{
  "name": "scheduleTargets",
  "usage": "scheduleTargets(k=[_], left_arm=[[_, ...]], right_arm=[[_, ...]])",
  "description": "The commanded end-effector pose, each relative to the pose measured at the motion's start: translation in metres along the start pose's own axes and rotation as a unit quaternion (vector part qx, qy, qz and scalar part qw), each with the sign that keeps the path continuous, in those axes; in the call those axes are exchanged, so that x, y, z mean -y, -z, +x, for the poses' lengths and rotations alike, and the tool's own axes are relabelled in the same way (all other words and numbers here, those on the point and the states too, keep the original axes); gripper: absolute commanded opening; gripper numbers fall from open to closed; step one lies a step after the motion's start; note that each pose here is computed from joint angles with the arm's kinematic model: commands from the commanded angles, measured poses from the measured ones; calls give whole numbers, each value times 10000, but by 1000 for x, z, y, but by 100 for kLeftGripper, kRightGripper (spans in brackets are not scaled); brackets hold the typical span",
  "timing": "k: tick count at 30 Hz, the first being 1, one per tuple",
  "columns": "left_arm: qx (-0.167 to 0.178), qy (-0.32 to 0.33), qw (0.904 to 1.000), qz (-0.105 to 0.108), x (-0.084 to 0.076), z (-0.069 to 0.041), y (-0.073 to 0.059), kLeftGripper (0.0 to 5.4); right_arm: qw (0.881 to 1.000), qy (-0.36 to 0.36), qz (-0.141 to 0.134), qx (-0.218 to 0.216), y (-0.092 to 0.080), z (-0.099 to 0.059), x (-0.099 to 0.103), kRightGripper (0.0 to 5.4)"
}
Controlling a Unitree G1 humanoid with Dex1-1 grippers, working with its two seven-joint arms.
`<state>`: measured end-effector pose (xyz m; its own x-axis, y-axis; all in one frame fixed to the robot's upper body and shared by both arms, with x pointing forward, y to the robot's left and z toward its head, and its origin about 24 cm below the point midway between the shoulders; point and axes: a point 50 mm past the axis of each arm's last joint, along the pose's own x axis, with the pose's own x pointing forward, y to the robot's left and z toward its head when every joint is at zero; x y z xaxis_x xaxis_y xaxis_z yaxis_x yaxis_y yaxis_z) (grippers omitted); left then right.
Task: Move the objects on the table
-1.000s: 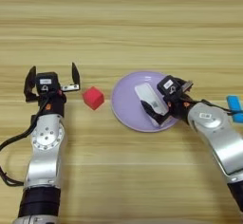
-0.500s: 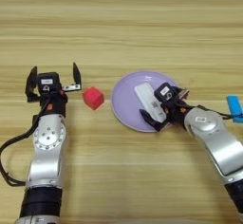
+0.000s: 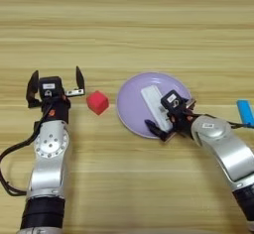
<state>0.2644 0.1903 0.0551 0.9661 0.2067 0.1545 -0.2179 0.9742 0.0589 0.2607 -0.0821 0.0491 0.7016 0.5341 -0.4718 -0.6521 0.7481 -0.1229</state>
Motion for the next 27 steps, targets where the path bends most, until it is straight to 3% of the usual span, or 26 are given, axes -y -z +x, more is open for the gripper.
scheduleTargets(k=[1,5,27], left_arm=[[-28,-14,10000,12,2,-1,-1,538],[-27,-17,10000,11,2,-1,-1,538],[-2,-27,10000,4,2,-2,-3,540]], right_arm=[[9996,-70,97,-251,7,2,-1,540],[9995,-106,103,-289,8,3,-3,540],[9994,20,151,-299,10,5,3,296]])
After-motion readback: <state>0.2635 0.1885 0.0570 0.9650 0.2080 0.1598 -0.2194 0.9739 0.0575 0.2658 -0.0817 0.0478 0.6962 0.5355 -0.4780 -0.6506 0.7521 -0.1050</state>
